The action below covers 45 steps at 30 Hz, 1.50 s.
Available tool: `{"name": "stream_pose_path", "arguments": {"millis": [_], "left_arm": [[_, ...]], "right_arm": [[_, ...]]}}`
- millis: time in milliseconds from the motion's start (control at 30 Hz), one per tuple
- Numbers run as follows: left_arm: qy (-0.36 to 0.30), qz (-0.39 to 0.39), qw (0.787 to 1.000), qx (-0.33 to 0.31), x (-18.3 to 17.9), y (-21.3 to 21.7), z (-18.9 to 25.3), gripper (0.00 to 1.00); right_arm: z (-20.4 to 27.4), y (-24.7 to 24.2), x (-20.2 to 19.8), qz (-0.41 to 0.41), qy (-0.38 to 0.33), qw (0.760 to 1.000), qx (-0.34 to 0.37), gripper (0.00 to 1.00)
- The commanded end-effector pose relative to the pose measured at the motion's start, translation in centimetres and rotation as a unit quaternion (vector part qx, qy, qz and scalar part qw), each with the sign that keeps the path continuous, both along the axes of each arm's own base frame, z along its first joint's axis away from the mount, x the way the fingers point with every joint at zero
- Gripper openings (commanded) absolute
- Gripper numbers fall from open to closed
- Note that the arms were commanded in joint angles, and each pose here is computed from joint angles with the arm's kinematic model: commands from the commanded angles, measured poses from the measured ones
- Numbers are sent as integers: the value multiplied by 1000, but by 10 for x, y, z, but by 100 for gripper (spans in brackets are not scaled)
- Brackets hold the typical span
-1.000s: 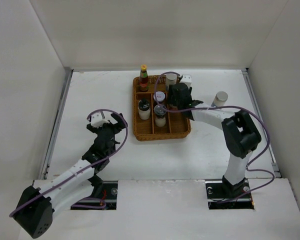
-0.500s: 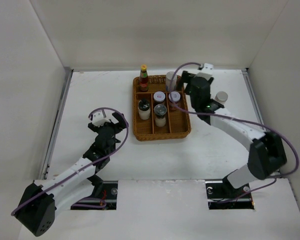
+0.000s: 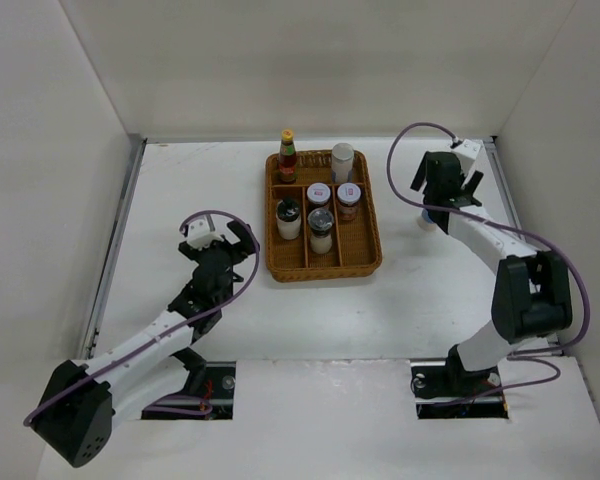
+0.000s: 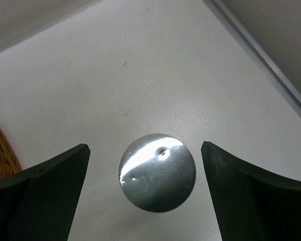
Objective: Organize the condiment bottles
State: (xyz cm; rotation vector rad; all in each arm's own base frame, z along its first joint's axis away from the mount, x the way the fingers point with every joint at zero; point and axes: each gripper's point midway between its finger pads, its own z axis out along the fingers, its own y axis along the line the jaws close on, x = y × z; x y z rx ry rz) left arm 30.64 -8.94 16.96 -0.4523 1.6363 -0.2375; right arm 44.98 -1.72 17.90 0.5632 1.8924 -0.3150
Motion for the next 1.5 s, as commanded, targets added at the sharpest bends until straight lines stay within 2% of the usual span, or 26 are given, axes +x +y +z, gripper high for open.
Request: {"name": "stream_pose_path", "arguments": {"millis": [0, 100, 233, 267, 333, 467, 633, 833, 1033, 1267, 1367, 1467], "left_arm": [[-22, -8, 999, -21, 7, -10, 22, 100], [-18, -17, 999, -22, 7, -15, 18, 100], [-19, -22, 999, -23, 7, -18, 21, 100], [-21, -21, 999, -24, 7, -18, 23, 100], [-24, -20, 999, -26, 8, -17, 26, 100], [-24, -18, 999, -31, 11, -19, 30, 100], [-8, -36, 996, -77, 20, -29, 27, 100], [23, 22, 996, -88, 26, -2, 21, 100], [71, 62, 992, -85, 29, 19, 0, 100], [102, 73, 989, -79, 29, 27, -20, 100], [108, 73, 988, -76, 30, 26, -24, 100], [114, 73, 988, -72, 33, 25, -25, 100]], "right_arm": [[-5, 6, 6, 24, 5, 999, 23, 100], [-13, -1, 10, 14, 10, 1000, 26, 82], [-13, -3, 9, 3, 3, 1000, 29, 50], [-8, -7, 4, -8, -6, 1000, 28, 44], [8, -4, -7, -13, -28, 999, 25, 39], [50, 28, -35, 20, -83, 996, 31, 39], [84, 93, -77, 125, -126, 982, 58, 40], [112, 158, -106, 222, -162, 958, 85, 41], [78, 214, -97, 290, -136, 943, 93, 42], [17, 229, -84, 295, -86, 949, 66, 44], [7, 235, -87, 302, -76, 949, 54, 52], [13, 233, -89, 298, -82, 950, 44, 79]]}}
